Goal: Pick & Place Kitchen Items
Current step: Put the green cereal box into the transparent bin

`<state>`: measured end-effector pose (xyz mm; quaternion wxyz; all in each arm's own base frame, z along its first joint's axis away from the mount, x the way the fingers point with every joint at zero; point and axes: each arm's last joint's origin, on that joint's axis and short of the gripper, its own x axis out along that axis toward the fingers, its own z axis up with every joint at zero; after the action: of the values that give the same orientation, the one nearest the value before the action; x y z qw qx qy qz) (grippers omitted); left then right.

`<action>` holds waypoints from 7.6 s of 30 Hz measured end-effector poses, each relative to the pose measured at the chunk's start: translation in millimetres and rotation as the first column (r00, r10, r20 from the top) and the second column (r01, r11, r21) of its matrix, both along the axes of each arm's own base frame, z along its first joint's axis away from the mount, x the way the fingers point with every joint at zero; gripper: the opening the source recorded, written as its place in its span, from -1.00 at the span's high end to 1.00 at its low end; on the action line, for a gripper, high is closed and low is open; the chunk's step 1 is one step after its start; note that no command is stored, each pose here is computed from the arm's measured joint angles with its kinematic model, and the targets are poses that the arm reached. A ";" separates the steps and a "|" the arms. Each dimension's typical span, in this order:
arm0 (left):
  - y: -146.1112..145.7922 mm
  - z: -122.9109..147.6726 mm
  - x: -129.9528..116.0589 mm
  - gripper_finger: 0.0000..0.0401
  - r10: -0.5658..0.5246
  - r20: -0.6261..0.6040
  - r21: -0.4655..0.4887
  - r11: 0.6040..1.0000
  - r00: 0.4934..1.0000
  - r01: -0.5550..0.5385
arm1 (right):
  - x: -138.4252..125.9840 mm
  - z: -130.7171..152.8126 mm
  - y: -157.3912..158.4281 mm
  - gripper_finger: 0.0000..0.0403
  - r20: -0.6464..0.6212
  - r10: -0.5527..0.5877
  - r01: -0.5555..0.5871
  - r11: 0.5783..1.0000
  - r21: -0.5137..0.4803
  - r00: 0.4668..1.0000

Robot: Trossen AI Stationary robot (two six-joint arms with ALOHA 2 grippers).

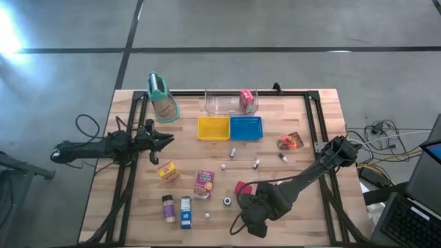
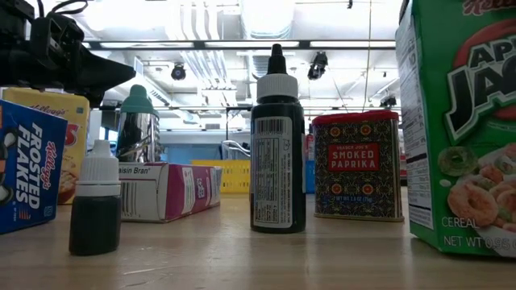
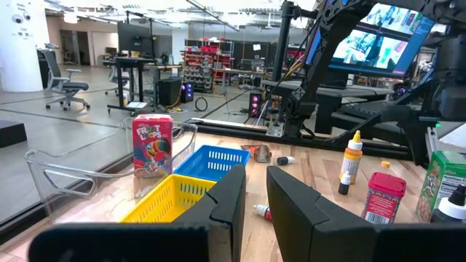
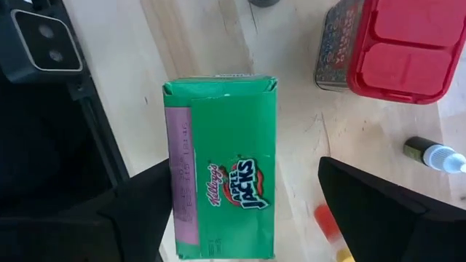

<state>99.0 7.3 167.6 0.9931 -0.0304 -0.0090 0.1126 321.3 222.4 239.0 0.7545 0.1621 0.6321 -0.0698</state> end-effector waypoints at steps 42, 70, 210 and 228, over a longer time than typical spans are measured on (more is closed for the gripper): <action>0.0 0.0 0.0 0.68 0.000 0.000 0.000 1.000 1.000 0.000 | 2.9 -50.8 -8.0 -0.23 0.054 -0.028 0.025 0.999 0.047 0.998; 0.0 0.0 0.0 0.68 0.000 0.000 0.000 1.000 1.000 0.000 | 3.5 -49.6 -7.4 0.14 0.057 -0.027 0.024 0.998 0.053 0.998; 0.0 0.1 0.0 0.68 0.000 0.000 0.000 1.000 1.000 0.000 | 20.6 29.4 -402.4 0.24 0.492 -0.646 0.731 0.681 0.028 0.583; 0.0 0.1 0.0 0.68 0.000 0.000 0.000 1.000 1.000 0.000 | 49.4 26.9 -429.9 0.28 0.419 -0.670 0.743 0.669 -0.018 0.613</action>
<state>99.0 7.3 167.6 0.9931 -0.0304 -0.0092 0.1127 370.7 -207.5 266.0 0.7833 0.3364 0.3483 -0.3898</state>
